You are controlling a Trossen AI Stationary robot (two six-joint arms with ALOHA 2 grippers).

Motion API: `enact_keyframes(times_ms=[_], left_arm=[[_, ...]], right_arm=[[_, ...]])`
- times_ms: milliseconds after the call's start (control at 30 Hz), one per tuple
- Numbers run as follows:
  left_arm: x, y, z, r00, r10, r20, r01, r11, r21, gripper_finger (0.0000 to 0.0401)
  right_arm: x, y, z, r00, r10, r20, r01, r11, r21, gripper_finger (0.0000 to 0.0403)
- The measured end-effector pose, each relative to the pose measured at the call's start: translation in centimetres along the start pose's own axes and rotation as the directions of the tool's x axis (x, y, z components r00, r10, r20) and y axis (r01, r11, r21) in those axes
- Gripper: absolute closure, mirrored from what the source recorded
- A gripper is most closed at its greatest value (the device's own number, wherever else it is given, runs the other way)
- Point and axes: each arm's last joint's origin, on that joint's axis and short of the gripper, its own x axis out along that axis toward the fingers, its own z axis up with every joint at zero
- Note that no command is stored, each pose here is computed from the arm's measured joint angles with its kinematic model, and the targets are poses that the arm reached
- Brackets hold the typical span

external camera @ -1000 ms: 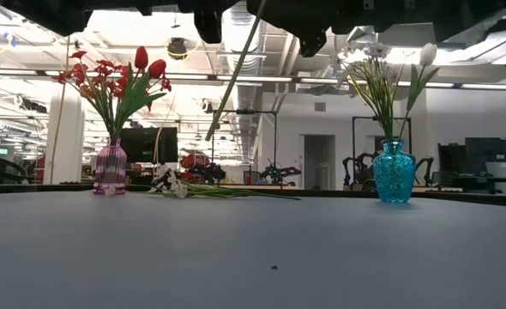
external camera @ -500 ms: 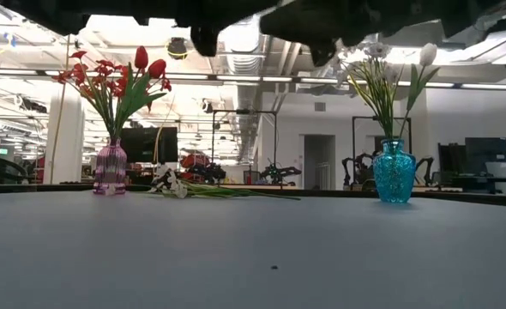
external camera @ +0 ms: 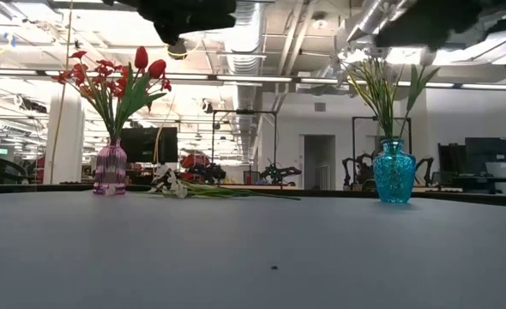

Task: Sort flowers into vase by color
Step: Put the white flower into the blue vase

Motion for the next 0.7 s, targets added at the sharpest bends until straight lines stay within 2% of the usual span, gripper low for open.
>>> enact_keyframes(times_ms=[100,233,333,533,700], left_arm=[[-0.5,0.3,0.1,1.0,0.001,-0.027,-0.001,1.0,0.001,0.0246],[-0.5,0.3,-0.1,0.999,0.0,-0.046,0.001,1.0,0.009,0.0246],[-0.2,0.1,-0.5,0.998,0.0,-0.065,0.002,1.0,0.017,0.0246],[-0.2,0.1,-1.0,0.994,0.002,-0.109,0.0,1.0,0.015,0.0246],[-0.2,0.1,-1.0,0.995,0.001,-0.103,0.001,1.0,0.012,0.0246]], right_arm=[[-2.5,-1.7,-0.5,0.982,-0.19,0.009,0.189,0.98,0.063,0.0371],[-4.4,-4.2,-1.3,0.928,-0.372,0.015,0.369,0.925,0.094,0.0376],[-5.1,-5.7,-1.7,0.888,-0.46,0.016,0.457,0.884,0.1,0.0375],[-5.7,-7.6,-1.8,0.818,-0.574,0.027,0.567,0.815,0.119,0.0373],[-5.6,-8.5,-1.5,0.71,-0.698,0.088,0.685,0.715,0.142,0.0373]])
